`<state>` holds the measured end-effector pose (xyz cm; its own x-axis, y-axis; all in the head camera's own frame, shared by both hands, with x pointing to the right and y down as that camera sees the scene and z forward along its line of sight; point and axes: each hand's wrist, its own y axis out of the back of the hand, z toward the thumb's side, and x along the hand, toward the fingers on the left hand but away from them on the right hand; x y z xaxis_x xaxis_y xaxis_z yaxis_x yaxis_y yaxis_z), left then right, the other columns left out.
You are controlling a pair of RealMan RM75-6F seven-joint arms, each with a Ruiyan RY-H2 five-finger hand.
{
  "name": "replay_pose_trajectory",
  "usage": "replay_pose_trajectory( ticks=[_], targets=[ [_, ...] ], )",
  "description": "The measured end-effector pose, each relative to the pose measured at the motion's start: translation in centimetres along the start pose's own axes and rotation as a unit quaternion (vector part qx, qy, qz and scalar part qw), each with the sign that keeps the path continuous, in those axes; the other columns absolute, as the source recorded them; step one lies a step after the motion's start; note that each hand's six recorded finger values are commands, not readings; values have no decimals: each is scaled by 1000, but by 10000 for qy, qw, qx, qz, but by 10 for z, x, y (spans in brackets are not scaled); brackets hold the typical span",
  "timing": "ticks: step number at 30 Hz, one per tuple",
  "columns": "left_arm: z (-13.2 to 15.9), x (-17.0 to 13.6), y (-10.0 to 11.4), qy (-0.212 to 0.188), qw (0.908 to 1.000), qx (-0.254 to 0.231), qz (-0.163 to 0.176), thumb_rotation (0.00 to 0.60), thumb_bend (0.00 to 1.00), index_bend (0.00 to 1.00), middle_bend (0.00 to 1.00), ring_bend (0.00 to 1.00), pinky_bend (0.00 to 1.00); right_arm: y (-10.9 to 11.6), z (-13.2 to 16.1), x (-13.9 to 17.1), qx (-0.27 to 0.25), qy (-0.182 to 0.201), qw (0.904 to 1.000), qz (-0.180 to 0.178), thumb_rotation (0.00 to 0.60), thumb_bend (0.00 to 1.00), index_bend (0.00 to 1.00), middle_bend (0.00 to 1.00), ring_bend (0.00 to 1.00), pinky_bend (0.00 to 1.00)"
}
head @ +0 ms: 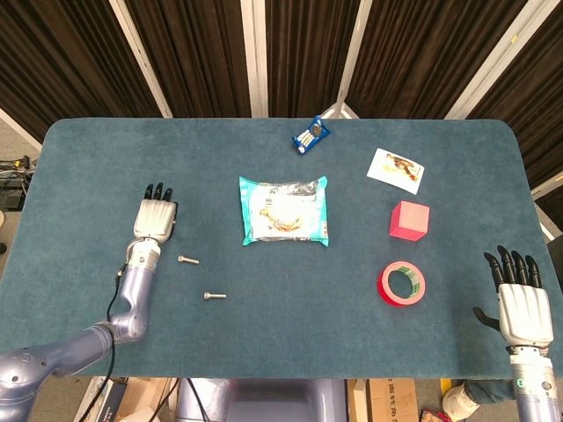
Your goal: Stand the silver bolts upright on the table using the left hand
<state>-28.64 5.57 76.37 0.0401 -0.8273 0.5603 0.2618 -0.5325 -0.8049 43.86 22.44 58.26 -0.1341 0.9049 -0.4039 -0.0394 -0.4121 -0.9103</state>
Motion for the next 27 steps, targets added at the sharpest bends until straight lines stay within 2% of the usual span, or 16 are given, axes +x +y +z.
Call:
replay_pose_trajectory(
  ticks=[27],
  targets=[
    [4,1,1,-36,10000,-62,15,600,501,518,136,0,31,-1,0,0,13,-56,10000,-21,600,153,146,63,20,0]
  ],
)
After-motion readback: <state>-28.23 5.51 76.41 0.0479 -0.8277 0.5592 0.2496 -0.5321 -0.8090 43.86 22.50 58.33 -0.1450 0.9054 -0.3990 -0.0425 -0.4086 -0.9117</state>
